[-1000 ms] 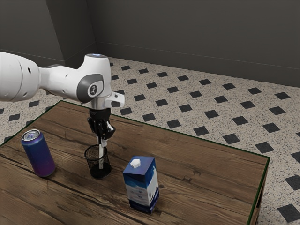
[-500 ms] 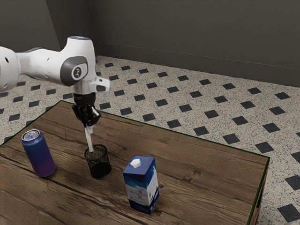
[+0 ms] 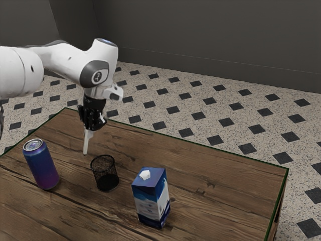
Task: Take the marker out of the pen holder and place it to the left of the pen holder.
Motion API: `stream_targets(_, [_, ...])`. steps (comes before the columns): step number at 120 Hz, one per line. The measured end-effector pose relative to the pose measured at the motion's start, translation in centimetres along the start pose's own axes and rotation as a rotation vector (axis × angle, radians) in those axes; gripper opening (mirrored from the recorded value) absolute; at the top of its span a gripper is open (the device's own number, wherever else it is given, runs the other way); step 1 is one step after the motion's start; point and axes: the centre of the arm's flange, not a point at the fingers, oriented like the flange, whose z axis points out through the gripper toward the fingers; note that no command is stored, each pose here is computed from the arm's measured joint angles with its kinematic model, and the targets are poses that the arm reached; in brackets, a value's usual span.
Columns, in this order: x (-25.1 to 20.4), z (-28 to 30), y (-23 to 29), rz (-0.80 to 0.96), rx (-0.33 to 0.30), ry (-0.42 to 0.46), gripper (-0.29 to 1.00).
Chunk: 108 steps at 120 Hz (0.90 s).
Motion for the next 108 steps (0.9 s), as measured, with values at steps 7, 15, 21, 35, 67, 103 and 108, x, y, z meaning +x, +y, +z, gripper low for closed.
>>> stream_targets(7, [0.5,1.7,0.0,0.012,0.032,-0.053,-0.05])
stream_targets(15, [1.4,4.2,0.4,0.025,0.052,-0.114,-0.05])
stream_targets(21, [2.0,5.9,0.5,0.031,0.058,-0.153,-0.06])
stream_targets(35, [3.5,8.2,0.4,0.035,0.069,-0.200,-0.06])
stream_targets(67, [4.9,9.6,-0.5,0.027,0.045,-0.219,0.09])
stream_targets(103, [-7.3,-11.4,-2.8,-0.036,-0.071,0.193,0.55])
stream_targets(108, [-10.2,-14.3,-3.7,-0.061,-0.090,0.265,0.58])
